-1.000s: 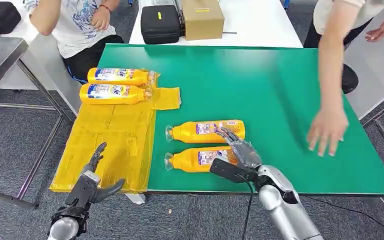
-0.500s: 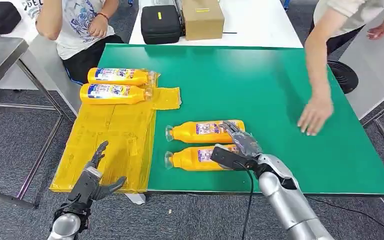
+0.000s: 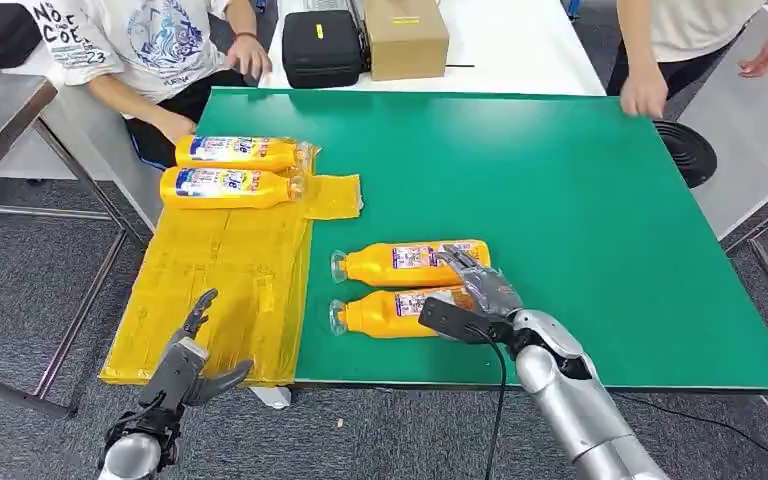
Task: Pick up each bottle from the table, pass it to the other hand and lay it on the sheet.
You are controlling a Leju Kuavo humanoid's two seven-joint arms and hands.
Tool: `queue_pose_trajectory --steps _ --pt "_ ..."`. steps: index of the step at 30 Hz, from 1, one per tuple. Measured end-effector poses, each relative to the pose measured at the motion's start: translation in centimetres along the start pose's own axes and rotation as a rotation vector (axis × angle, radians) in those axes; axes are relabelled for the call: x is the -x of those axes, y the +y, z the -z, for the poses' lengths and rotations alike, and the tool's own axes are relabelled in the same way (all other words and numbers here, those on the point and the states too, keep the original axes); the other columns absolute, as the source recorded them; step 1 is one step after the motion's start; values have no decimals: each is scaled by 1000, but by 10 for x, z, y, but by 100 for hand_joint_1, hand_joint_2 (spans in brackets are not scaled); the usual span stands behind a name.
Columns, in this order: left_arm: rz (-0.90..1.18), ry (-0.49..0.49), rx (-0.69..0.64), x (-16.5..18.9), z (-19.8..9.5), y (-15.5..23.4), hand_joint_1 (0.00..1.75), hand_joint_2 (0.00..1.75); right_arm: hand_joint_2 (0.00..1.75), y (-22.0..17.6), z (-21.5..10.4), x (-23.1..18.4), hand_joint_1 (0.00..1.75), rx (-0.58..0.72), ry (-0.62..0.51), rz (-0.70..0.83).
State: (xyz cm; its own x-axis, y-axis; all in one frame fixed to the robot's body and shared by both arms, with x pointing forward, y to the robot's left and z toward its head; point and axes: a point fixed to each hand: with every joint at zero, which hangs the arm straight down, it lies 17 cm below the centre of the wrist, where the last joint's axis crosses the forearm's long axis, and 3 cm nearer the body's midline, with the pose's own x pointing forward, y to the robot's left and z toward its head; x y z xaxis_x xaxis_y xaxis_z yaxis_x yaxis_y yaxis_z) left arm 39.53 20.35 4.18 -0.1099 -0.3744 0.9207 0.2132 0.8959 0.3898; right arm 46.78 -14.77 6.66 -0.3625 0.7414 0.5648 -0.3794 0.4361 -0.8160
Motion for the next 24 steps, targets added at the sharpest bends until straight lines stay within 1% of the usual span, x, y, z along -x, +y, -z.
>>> queue_pose_trajectory --steps 8,16,24 --pt "29 -28 25 -11 3 -4 0 175 175 2 -1 -4 0 4 5 -20" --pt "33 -32 29 -13 2 -5 0 175 175 14 -9 -14 0 -4 -7 -30" --pt "26 -22 47 -10 -3 -10 0 175 175 35 -27 -22 0 -16 -3 -20"
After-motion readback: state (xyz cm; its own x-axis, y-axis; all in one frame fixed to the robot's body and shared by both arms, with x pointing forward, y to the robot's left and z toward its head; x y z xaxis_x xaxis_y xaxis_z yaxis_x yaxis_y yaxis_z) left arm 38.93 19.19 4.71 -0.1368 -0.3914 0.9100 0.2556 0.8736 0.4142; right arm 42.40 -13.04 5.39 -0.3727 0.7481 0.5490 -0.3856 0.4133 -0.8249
